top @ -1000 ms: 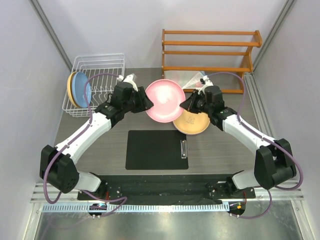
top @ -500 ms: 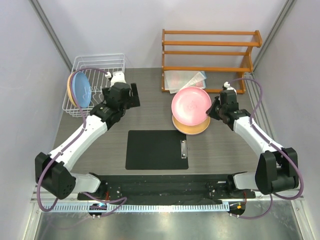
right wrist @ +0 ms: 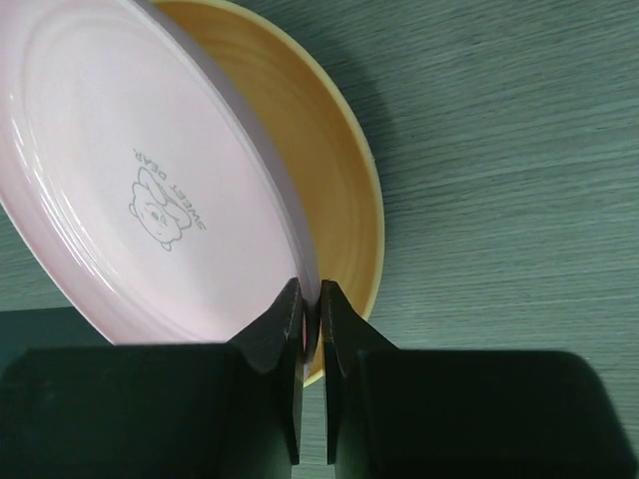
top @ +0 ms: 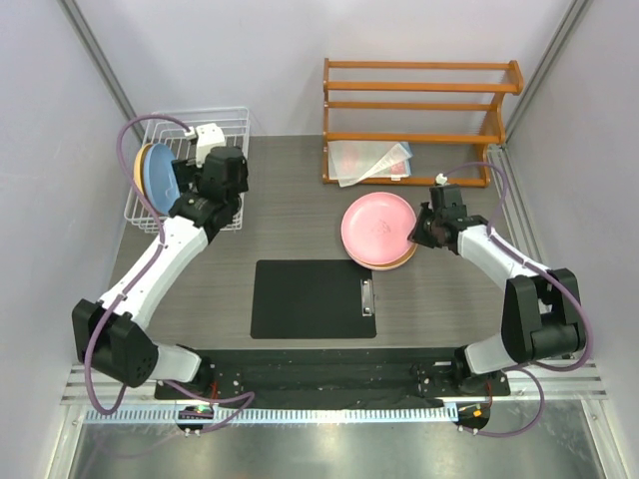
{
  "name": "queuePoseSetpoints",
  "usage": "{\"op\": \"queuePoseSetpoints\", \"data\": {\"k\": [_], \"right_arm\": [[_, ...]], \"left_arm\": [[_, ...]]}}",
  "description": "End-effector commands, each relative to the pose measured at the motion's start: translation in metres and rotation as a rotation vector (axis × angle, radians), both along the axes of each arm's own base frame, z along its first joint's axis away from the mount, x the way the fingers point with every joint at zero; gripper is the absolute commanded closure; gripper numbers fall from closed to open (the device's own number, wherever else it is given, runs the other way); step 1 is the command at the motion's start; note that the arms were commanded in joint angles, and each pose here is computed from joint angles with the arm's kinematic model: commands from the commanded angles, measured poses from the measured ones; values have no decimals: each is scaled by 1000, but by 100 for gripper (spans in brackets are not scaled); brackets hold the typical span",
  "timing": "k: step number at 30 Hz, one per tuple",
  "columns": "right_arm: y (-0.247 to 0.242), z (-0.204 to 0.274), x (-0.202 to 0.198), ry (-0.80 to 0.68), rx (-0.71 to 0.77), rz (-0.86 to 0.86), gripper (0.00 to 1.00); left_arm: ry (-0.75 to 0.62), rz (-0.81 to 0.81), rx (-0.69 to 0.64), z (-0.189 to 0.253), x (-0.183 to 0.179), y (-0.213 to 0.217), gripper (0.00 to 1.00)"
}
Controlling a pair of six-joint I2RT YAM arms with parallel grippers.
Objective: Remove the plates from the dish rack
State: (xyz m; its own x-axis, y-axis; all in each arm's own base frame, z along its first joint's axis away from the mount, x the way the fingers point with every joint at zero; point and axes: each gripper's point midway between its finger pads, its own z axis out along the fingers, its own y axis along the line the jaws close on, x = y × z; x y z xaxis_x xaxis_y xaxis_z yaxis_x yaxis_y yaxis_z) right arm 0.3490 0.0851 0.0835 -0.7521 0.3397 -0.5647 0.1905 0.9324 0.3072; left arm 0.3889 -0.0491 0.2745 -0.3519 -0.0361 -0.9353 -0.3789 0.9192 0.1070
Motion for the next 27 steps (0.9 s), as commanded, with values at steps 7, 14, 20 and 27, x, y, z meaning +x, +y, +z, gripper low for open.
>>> {"op": "queuePoseSetpoints", "data": {"k": [7, 14, 20, 27], "right_arm": [[7, 37, 26, -118, 9, 57, 47], [-18, 77, 23, -207, -90, -21, 32], [-29, 96, 21, -258, -130, -59, 26], [-21, 75, 29, -201, -113, -30, 26]], "left_arm": [[-7, 147, -51, -1, 30, 66, 0], [19, 230, -33, -7, 43, 103, 1], [48, 318, 3, -16, 57, 140, 1], [50, 370, 19, -25, 79, 174, 1]]}}
